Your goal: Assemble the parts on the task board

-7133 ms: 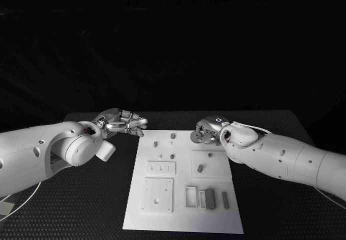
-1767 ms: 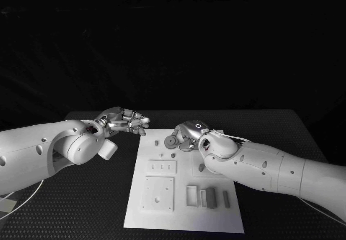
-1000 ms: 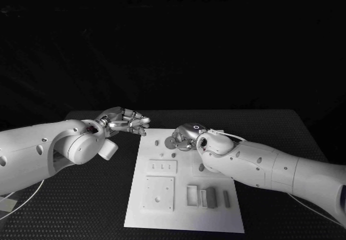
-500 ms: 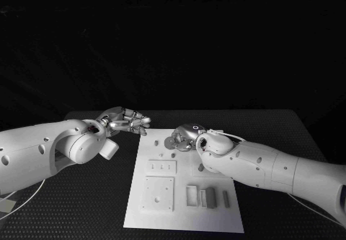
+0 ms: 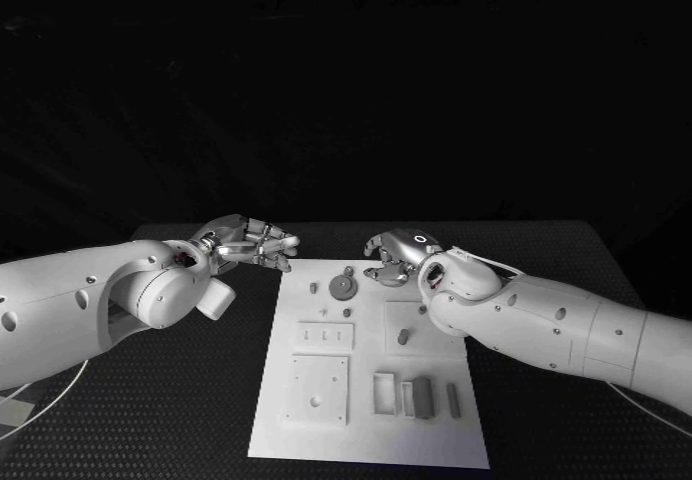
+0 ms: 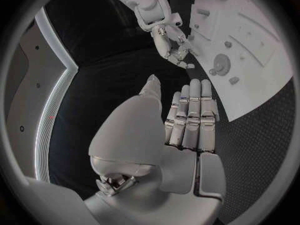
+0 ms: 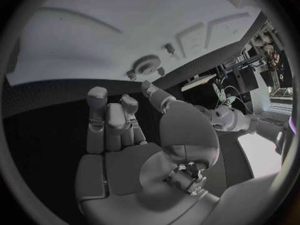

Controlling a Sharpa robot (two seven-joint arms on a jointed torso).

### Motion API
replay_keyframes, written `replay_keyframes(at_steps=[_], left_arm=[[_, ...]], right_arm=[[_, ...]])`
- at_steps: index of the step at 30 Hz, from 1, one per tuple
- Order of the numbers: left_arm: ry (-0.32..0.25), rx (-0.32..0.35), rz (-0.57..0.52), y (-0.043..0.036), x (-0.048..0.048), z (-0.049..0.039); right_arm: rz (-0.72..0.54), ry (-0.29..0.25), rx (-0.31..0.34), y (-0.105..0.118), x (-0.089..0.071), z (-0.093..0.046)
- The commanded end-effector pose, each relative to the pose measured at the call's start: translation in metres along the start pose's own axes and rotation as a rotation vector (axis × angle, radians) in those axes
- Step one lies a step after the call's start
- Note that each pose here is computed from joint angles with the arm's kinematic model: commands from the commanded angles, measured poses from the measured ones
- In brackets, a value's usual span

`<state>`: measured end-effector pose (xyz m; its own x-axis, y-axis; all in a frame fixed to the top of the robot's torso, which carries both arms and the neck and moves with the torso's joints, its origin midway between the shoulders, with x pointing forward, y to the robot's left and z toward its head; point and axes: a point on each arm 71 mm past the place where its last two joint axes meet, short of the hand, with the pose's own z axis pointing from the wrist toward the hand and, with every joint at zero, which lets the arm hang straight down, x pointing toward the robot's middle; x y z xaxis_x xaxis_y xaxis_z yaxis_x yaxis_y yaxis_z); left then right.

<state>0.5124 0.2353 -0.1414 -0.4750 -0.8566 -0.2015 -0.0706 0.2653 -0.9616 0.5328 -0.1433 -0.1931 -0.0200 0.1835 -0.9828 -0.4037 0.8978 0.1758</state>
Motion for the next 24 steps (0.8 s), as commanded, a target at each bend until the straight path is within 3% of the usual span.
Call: replay_keyframes(at_steps=[1, 3, 7, 10, 12, 19, 24], left_arm=[[0.007, 0.013, 0.000, -0.0013, -0.0002, -0.0005], [0.002, 0.012, 0.003, -0.0005, -0.0036, -0.0006], [-0.011, 0.010, 0.006, 0.0013, -0.0099, -0.0012], [-0.017, 0.012, 0.007, 0.0017, -0.0122, -0.0006], [-0.020, 0.013, 0.008, 0.0021, -0.0135, 0.0000], [-0.020, 0.015, 0.010, 0.0026, -0.0157, 0.0003], [-0.021, 0.015, 0.014, 0.0026, -0.0160, 0.0007]], right_arm=[[0.042, -0.068, 0.005, -0.012, -0.017, -0.003], [0.058, -0.089, 0.011, -0.027, -0.032, -0.006], [0.114, -0.080, 0.008, -0.050, -0.046, -0.016], [0.155, -0.031, -0.109, -0.061, -0.047, -0.023], [0.143, -0.036, -0.130, -0.069, -0.049, -0.026], [0.138, 0.001, -0.097, -0.099, -0.050, -0.039], [0.118, 0.039, -0.053, -0.122, -0.043, -0.052]])
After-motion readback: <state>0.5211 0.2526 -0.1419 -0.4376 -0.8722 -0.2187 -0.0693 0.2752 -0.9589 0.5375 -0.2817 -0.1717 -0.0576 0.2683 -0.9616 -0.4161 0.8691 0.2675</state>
